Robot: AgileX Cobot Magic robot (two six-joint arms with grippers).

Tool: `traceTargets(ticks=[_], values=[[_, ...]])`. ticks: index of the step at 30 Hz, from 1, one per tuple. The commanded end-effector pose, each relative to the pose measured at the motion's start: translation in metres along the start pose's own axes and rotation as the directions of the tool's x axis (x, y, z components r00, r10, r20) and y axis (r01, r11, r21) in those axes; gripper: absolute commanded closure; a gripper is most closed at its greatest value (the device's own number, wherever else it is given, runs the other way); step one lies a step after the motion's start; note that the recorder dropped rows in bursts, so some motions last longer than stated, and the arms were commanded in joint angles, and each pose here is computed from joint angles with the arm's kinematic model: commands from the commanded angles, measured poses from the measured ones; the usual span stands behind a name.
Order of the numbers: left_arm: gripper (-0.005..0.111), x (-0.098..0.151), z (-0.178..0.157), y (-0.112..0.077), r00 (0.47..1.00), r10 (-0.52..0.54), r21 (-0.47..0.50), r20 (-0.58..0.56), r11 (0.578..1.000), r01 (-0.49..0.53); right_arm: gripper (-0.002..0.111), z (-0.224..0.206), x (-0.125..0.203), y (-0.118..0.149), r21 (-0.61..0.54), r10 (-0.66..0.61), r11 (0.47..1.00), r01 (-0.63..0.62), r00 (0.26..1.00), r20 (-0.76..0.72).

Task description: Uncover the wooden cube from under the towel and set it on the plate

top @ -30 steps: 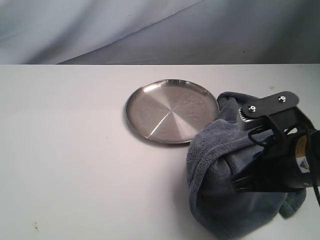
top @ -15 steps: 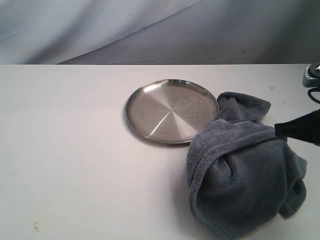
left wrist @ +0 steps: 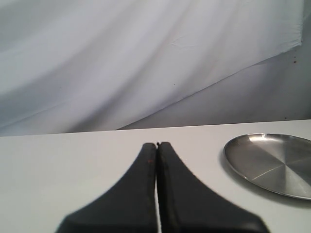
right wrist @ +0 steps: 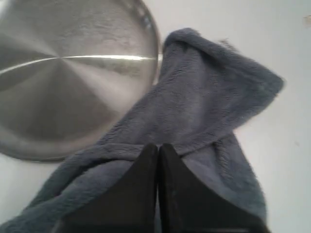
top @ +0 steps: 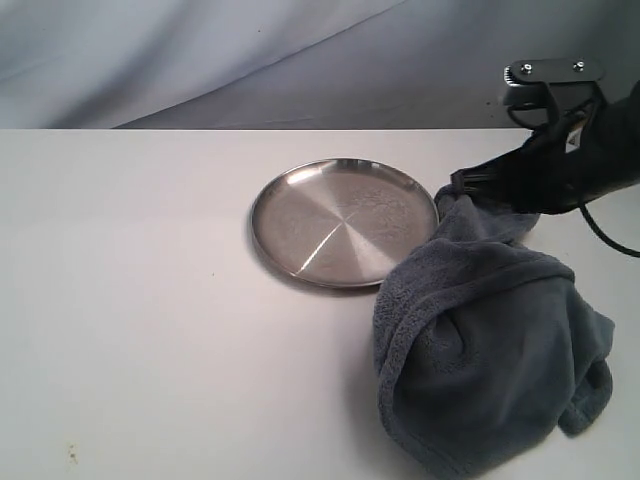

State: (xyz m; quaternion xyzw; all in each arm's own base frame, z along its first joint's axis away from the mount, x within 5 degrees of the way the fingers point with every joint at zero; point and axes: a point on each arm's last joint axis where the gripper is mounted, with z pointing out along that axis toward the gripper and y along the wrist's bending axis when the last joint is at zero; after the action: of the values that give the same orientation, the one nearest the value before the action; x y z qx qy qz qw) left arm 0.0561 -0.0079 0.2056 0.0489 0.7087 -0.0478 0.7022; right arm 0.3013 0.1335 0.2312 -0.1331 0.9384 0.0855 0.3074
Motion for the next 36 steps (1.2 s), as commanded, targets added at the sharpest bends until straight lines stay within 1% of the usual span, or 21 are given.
traceTargets(ticks=[1,6,12,14,17,21,30,34,36], values=[[0.107,0.000,0.000,0.000,1.000,-0.005,-0.003,0.011,1.000,0.005,0.108,-0.001,-0.002,0.026,-0.131,-0.081,0.988,0.081,0.997,0.004],[0.107,0.000,0.000,0.000,1.000,-0.005,-0.003,0.011,1.000,0.005,0.108,-0.005,0.009,0.060,-0.200,-0.177,0.965,0.170,0.984,-0.018],[0.107,0.000,0.000,0.000,1.000,-0.005,-0.003,0.011,1.000,0.005,0.108,-0.013,0.028,0.103,-0.286,-0.287,0.921,0.264,0.957,-0.041],[0.107,0.000,0.000,0.000,1.000,-0.005,-0.003,0.011,1.000,0.005,0.108,-0.018,0.037,0.113,-0.307,-0.295,0.913,0.267,0.954,-0.046],[0.107,0.000,0.000,0.000,1.000,-0.005,-0.003,0.011,1.000,0.005,0.108,-0.028,0.053,0.119,-0.328,-0.312,0.903,0.278,0.948,-0.057],[0.107,0.000,0.000,0.000,1.000,-0.005,-0.003,0.011,1.000,0.005,0.108,-0.045,0.078,0.115,-0.343,-0.322,0.897,0.280,0.944,-0.069],[0.107,0.000,0.000,0.000,1.000,-0.005,-0.003,0.011,1.000,0.005,0.108,-0.077,0.124,0.078,-0.315,-0.266,0.919,0.235,0.962,-0.057],[0.107,0.000,0.000,0.000,1.000,-0.005,-0.003,0.011,1.000,0.005,0.108,-0.086,0.133,0.059,-0.216,-0.219,0.955,0.204,0.974,-0.050],[0.107,0.000,0.000,0.000,1.000,-0.005,-0.003,0.011,1.000,0.005,0.108,-0.089,0.136,0.046,-0.100,-0.211,0.974,0.204,0.975,-0.070]])
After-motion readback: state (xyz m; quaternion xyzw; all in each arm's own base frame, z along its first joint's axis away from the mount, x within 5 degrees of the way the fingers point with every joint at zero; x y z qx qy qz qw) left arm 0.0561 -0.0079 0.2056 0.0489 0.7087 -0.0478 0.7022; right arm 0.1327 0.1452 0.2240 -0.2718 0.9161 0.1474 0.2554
